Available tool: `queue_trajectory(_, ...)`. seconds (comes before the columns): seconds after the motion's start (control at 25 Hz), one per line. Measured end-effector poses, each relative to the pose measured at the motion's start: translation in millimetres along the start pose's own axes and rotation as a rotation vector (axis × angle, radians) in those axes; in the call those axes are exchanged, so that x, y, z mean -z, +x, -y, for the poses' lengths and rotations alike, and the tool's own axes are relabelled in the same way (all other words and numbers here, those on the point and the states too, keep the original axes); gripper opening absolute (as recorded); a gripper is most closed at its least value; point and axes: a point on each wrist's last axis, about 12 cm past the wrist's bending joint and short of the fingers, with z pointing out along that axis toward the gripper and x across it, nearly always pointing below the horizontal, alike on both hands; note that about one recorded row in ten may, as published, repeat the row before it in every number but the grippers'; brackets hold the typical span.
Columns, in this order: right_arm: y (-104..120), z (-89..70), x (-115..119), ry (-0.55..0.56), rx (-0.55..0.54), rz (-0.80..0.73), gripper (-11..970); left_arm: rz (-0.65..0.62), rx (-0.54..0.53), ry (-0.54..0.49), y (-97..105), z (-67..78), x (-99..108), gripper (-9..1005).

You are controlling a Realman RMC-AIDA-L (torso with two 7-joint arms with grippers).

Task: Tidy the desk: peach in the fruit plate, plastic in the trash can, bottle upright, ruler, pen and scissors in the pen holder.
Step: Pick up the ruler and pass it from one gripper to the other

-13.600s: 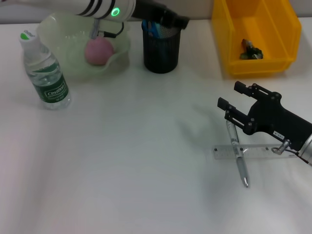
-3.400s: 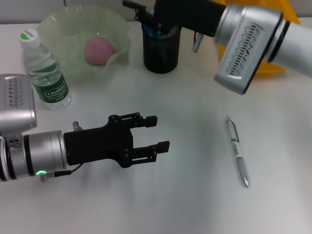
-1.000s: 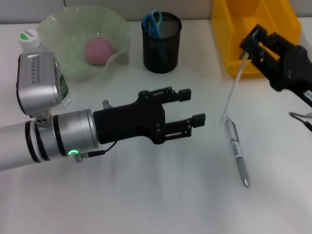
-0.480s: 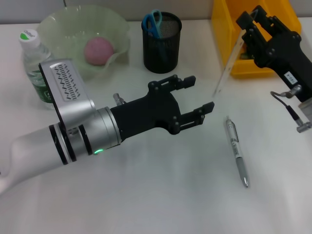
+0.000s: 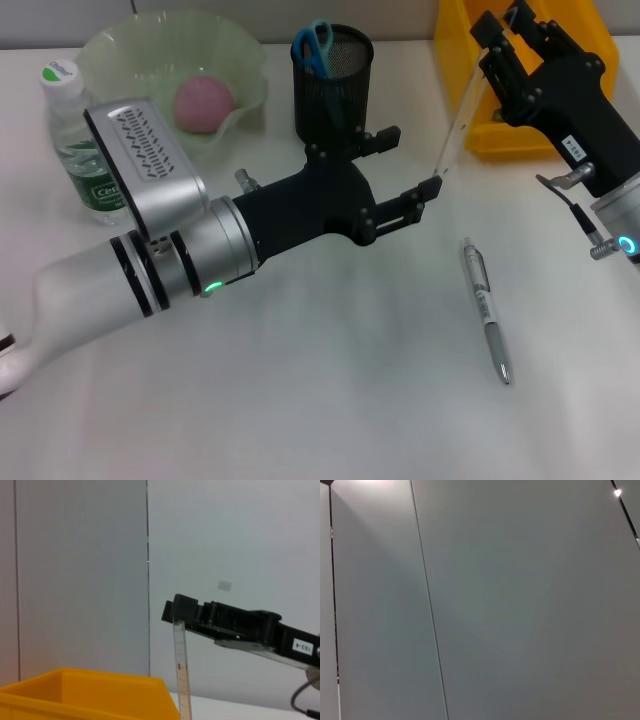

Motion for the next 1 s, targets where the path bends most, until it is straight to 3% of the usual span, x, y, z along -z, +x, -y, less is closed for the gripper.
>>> queue_trajectory(1.0,-6,-10.7,-7,-0.083,-0.037,0.054,405,0.019,0.074,-0.071,-2,-2.9,-7,708)
